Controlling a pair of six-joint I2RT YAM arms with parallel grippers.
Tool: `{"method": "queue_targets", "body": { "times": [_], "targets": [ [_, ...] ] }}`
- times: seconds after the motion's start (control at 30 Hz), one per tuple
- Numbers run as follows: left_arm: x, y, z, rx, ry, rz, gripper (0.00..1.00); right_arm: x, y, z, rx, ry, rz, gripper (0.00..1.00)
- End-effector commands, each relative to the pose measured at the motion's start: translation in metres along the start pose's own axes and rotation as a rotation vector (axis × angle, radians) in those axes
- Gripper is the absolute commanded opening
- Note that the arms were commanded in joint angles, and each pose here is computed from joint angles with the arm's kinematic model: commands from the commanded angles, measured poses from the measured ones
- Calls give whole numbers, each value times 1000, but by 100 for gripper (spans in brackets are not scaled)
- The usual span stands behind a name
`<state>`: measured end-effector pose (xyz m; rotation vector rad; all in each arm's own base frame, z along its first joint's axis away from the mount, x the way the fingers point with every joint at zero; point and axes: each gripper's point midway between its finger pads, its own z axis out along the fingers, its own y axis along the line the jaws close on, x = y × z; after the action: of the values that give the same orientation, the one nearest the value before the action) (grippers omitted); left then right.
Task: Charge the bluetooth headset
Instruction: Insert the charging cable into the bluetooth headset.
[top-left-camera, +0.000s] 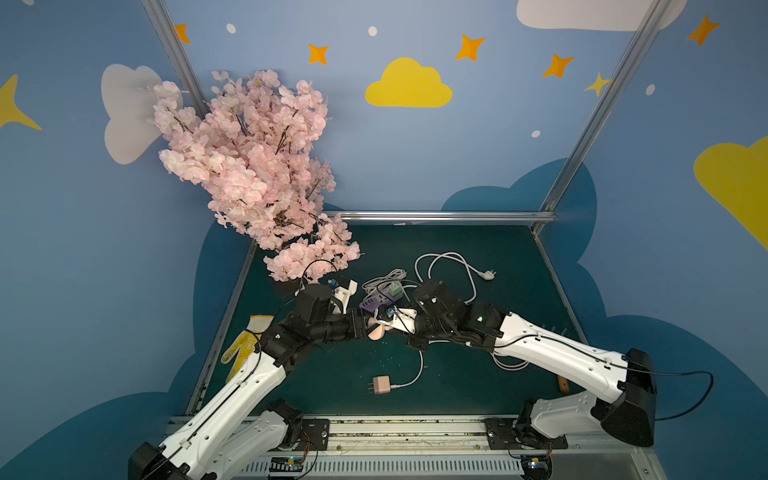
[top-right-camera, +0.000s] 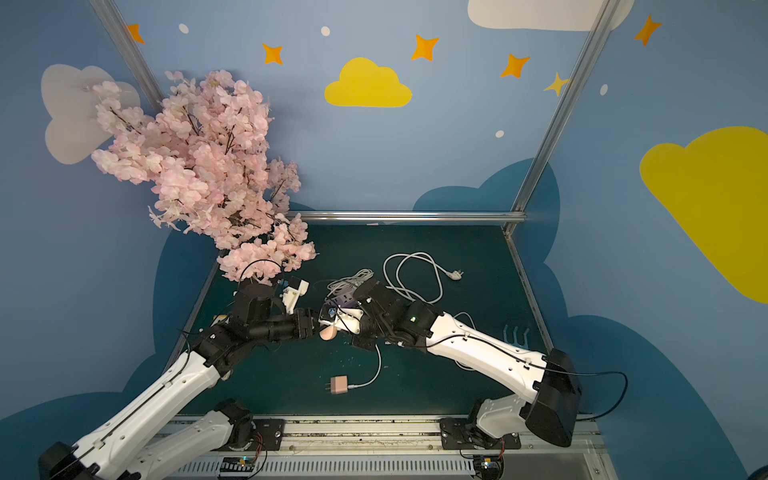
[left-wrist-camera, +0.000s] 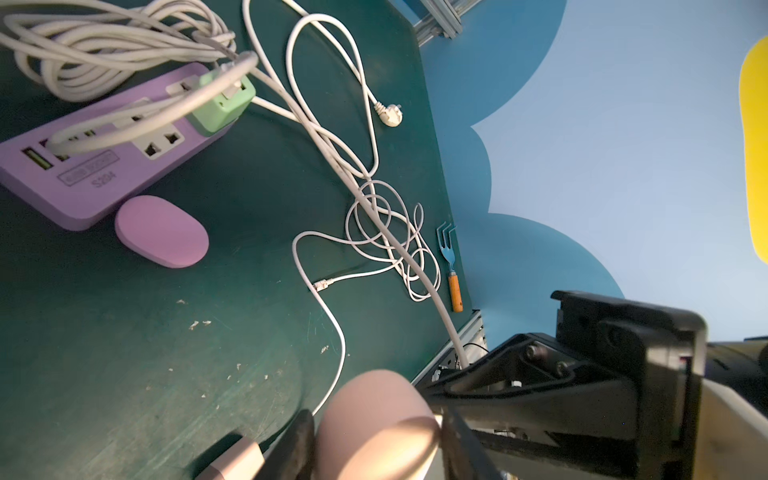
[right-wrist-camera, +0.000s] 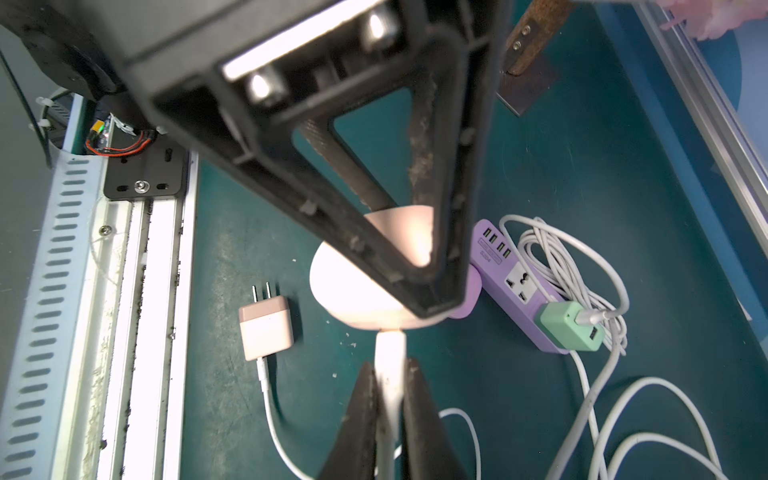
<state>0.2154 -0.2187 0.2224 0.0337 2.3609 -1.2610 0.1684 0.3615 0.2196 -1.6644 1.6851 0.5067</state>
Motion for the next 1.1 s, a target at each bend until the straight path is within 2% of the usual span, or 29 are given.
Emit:
{"method": "queue_targets", "body": {
  "times": [0.0, 0.1, 0.3, 0.37, 0.43, 0.57, 0.87, 1.0, 1.07],
  "targets": [
    [-6, -48, -8, 184, 5, 88, 42, -12, -6, 0, 44, -41, 30, 0],
    [-5, -48, -6, 188, 13, 85, 43, -17, -10, -5, 69, -65, 51, 0],
    [-4, -47, -4, 189, 20, 77, 57, -29, -14, -16, 54, -141, 93, 0],
    [-4, -46, -3, 189, 22, 77, 59, -32, -14, -18, 45, -156, 91, 0],
    [-4, -48, -3, 194, 23, 79, 56, -34, -14, -19, 43, -161, 91, 0],
    [-4, -48, -2, 198, 28, 79, 43, -34, -14, -20, 42, -165, 127, 0],
    [-2, -48, -1, 204, 40, 75, 47, -41, -13, -21, 31, -195, 131, 0],
    [-1, -48, 1, 204, 52, 71, 54, -42, -13, -19, 26, -193, 131, 0],
    [0, -48, 1, 204, 57, 72, 52, -43, -14, -18, 25, -191, 130, 0]
  ]
}}
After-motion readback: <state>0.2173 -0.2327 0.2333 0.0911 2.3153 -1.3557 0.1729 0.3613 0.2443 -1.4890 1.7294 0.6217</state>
